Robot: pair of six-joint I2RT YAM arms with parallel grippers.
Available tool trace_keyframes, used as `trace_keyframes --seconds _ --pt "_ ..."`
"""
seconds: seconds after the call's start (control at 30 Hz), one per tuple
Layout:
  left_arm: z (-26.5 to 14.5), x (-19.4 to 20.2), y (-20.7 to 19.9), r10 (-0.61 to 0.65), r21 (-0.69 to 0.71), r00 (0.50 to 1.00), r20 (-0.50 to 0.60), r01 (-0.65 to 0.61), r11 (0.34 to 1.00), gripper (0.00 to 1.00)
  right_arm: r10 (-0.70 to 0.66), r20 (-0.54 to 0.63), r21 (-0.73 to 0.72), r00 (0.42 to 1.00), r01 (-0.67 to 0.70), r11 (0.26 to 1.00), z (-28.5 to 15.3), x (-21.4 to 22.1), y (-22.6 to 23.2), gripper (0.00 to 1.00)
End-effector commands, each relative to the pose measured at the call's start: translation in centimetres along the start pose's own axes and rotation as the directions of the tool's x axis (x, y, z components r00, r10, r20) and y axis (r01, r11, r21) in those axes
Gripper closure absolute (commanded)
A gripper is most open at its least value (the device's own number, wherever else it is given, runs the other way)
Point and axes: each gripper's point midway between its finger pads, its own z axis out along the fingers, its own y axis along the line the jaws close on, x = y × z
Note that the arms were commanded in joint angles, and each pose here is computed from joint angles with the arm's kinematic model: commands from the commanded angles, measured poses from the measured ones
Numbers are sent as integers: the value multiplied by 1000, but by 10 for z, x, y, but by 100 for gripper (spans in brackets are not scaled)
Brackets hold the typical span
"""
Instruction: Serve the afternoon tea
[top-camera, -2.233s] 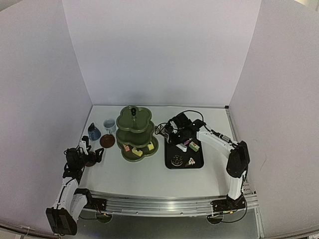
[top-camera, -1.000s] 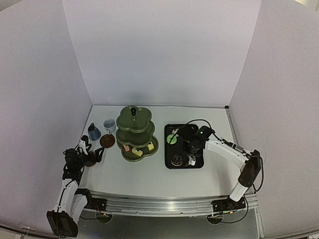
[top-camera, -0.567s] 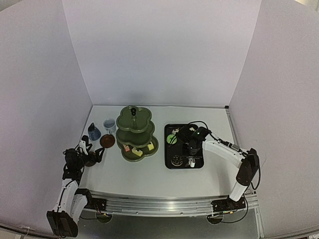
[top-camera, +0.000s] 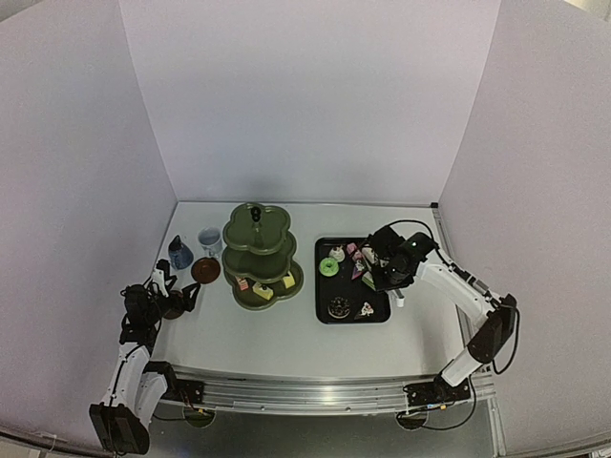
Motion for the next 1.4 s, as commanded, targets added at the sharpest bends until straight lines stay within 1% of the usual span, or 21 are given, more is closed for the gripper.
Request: trace_keyframes --seconds 0.0,0.13,0.23,0.3,0.57,0.7,1.1,1.17,1.2,1.3,1.37 --pt "-1 -7 -2 33 9 999 28 -34 999 0 -199 -17 3 980 199 980 2 8 -18 58" --pt "-1 -7 -2 36 10 999 29 -36 999 0 -292 24 -22 956 293 956 3 4 -22 57" --pt "-2 -7 -2 35 8 999 29 -36 999 0 -313 53 -32 948 315 949 2 0 -26 56" --pt "-2 -7 -2 36 9 999 29 -36 999 1 -347 39 -24 937 348 937 8 2 -31 56" --pt "-2 -6 -2 34 9 999 26 -35 999 0 -385 -50 -21 922 384 923 35 14 -41 56" --pt "-1 -6 -1 33 7 999 24 -33 999 0 -397 -75 10 915 399 917 42 15 -46 56" --pt "-1 -4 -1 29 4 999 18 -29 1000 0 -421 -151 28 895 429 903 63 18 -48 57" --pt "-1 -4 -1 29 4 999 18 -29 1000 0 -421 -149 17 895 428 904 63 19 -47 60" --pt "-1 -4 0 29 3 999 18 -29 1000 0 -420 -147 12 896 426 905 62 19 -46 64" --pt "-1 -4 0 28 2 999 16 -28 1000 0 -419 -145 11 896 425 905 57 21 -47 81" --pt "-1 -4 0 29 3 999 17 -29 1000 0 -417 -148 20 897 424 905 53 23 -50 82"
